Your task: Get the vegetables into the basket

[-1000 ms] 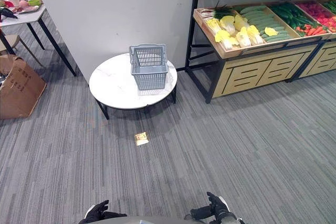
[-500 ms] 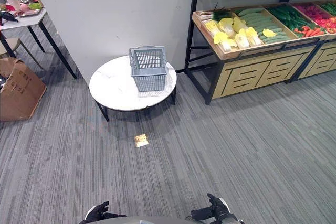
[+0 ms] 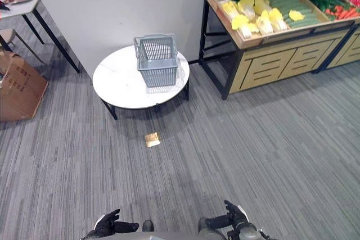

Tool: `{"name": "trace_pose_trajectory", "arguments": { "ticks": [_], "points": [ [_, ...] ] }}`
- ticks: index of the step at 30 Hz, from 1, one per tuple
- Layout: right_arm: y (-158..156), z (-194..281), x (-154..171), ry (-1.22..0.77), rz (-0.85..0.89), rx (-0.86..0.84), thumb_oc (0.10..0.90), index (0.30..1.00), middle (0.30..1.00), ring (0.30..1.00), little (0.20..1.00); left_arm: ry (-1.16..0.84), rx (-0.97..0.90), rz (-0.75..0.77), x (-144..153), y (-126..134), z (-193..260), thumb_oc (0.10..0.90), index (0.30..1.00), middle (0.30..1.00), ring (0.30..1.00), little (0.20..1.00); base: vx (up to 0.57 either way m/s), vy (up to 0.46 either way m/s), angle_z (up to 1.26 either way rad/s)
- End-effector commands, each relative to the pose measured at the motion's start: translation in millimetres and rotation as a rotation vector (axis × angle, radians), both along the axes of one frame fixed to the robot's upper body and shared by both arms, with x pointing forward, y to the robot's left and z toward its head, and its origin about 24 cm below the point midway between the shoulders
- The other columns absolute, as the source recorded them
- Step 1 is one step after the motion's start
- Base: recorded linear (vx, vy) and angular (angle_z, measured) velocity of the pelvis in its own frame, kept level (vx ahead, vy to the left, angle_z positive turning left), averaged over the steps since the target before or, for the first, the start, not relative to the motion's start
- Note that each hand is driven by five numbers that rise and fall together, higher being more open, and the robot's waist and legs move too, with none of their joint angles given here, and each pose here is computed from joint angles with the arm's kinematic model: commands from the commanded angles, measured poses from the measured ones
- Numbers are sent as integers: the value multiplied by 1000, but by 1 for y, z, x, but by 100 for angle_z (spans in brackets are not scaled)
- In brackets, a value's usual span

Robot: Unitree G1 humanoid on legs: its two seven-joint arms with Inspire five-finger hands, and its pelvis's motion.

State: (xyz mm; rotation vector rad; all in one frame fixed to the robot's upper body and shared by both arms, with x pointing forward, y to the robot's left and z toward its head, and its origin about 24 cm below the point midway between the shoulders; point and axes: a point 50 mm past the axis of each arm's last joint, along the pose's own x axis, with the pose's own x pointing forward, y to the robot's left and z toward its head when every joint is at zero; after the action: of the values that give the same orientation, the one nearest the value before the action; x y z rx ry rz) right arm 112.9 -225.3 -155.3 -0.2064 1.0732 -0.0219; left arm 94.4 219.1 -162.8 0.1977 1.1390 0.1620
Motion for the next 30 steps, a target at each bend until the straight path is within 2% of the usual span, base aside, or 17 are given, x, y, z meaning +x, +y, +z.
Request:
{"name": "trace_pose_trajectory", "arguments": {
  "ticks": [1,9,12,16,21,25,30],
  "points": [
    [-14,3,1,-4,-3,-39,900,1000,1000,1000,1000,-23,17,11,8,6,3,900,1000,1000,1000,1000,28,-120,0],
    [-35,10,0,-26,-44,-98,900,1000,1000,1000,1000,-94,0,48,25,6,8,900,1000,1000,1000,1000,74,-132,25],
    [-38,11,2,-27,-38,-115,900,1000,1000,1000,1000,-99,13,17,26,5,9,900,1000,1000,1000,1000,195,63,19],
    [-37,9,-4,-1,-33,-119,900,1000,1000,1000,1000,-69,23,42,15,9,6,900,1000,1000,1000,1000,470,141,-3],
    [-34,6,-10,15,-30,-107,900,1000,1000,1000,1000,-49,18,42,8,9,4,900,1000,1000,1000,1000,248,145,-73],
    [-26,5,-6,11,-9,-79,900,1000,1000,1000,1000,-69,44,9,16,17,9,900,1000,1000,1000,1000,394,303,-46],
    [-14,14,27,-90,55,-66,900,1000,1000,1000,1000,-148,60,19,39,26,19,900,1000,1000,1000,1000,231,246,-24]
  ]
}}
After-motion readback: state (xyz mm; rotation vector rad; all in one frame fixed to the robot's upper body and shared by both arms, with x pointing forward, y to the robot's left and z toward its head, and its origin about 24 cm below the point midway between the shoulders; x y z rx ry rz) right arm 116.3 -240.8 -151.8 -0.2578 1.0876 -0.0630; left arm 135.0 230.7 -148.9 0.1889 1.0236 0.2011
